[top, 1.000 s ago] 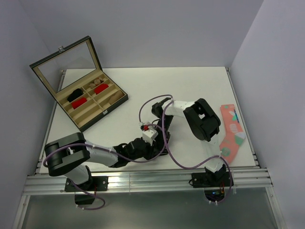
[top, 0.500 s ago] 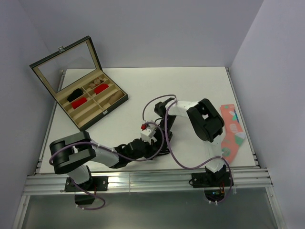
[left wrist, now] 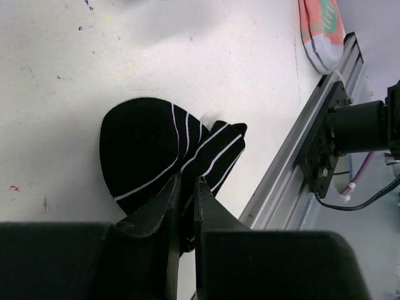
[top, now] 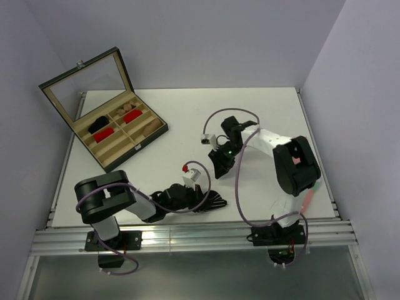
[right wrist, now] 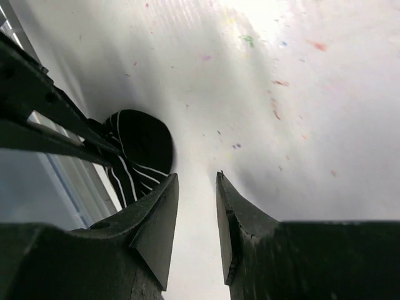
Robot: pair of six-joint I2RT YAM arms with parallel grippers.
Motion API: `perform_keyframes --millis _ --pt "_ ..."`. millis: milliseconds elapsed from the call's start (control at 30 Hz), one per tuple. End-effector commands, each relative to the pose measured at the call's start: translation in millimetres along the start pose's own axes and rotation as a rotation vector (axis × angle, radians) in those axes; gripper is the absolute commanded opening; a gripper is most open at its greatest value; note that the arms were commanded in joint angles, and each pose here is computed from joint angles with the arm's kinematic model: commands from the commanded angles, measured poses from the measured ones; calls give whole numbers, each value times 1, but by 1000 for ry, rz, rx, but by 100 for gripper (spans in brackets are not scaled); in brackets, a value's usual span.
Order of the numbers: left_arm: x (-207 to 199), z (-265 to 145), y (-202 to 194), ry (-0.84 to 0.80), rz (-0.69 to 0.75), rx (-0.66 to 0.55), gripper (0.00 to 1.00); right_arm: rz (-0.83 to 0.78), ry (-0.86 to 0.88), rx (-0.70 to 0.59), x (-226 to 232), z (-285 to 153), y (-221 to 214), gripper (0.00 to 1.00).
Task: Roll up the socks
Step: Roll the sock at the center of the board.
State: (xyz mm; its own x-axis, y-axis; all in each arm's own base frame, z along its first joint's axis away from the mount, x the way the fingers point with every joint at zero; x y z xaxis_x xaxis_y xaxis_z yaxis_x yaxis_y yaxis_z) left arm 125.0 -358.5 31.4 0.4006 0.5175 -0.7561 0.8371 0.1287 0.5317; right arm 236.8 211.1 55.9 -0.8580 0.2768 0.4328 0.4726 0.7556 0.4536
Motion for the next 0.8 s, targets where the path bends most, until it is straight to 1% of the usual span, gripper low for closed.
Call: perform_keyframes --millis 0,33,67,133,167,200,267,333,433,500,533,567,600,633,700,767 --pt "60 -28 -63 200 -55 263 0 -105 -96 -102 -6 -25 13 39" --pt "59 -26 -62 201 -64 270 0 -125 -124 -126 -6 -34 15 39" --pt "63 -29 -67 222 -85 303 0 -132 -134 -123 -5 -36 10 39" --pt "67 -27 -65 237 -116 322 0 -200 -179 -147 -3 -47 10 38" --pt "66 -28 -67 234 -138 345 0 -207 -192 -137 -2 -45 2 38" --pt "70 -29 -65 248 -161 354 0 -261 -221 -158 0 -52 6 38" --pt "70 -30 -63 246 -201 366 0 -287 -230 -154 3 -50 -4 37" --pt "71 -32 -61 261 -232 397 0 -348 -244 -156 8 -53 -7 37" --pt "71 -35 -61 297 -275 454 0 -408 -239 -133 15 -46 -24 37" --pt "64 -32 -58 292 -290 487 0 -482 -258 -137 22 -46 -24 37" --pt "68 -36 -60 324 -309 513 0 -505 -266 -132 24 -45 -25 37" --pt "66 -36 -59 320 -318 525 0 -527 -260 -119 27 -39 -33 37" --pt "67 -37 -56 324 -337 528 0 -577 -271 -132 35 -39 -29 37" --pt "64 -40 -57 312 -360 553 0 -587 -274 -115 37 -34 -38 38" --pt "69 -40 -49 324 -395 549 0 -661 -279 -127 49 -30 -35 39" --pt "74 -45 -50 353 -409 576 0 -682 -270 -108 56 -21 -43 40"
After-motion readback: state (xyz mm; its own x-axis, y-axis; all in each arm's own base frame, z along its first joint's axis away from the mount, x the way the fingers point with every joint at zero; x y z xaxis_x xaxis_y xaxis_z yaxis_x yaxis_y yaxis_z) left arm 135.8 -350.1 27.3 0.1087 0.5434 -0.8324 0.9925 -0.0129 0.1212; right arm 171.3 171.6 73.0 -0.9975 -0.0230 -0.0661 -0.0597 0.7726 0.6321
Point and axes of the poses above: each gripper's point midway between its finger pads, its own z axis out along the fingers, its own x axis along the line the jaws close on, y = z × x, the point moved 1 cm from there along -z, back along the fingers, and after that the axes turned 8 degrees about -z, right-handed, at the moved point
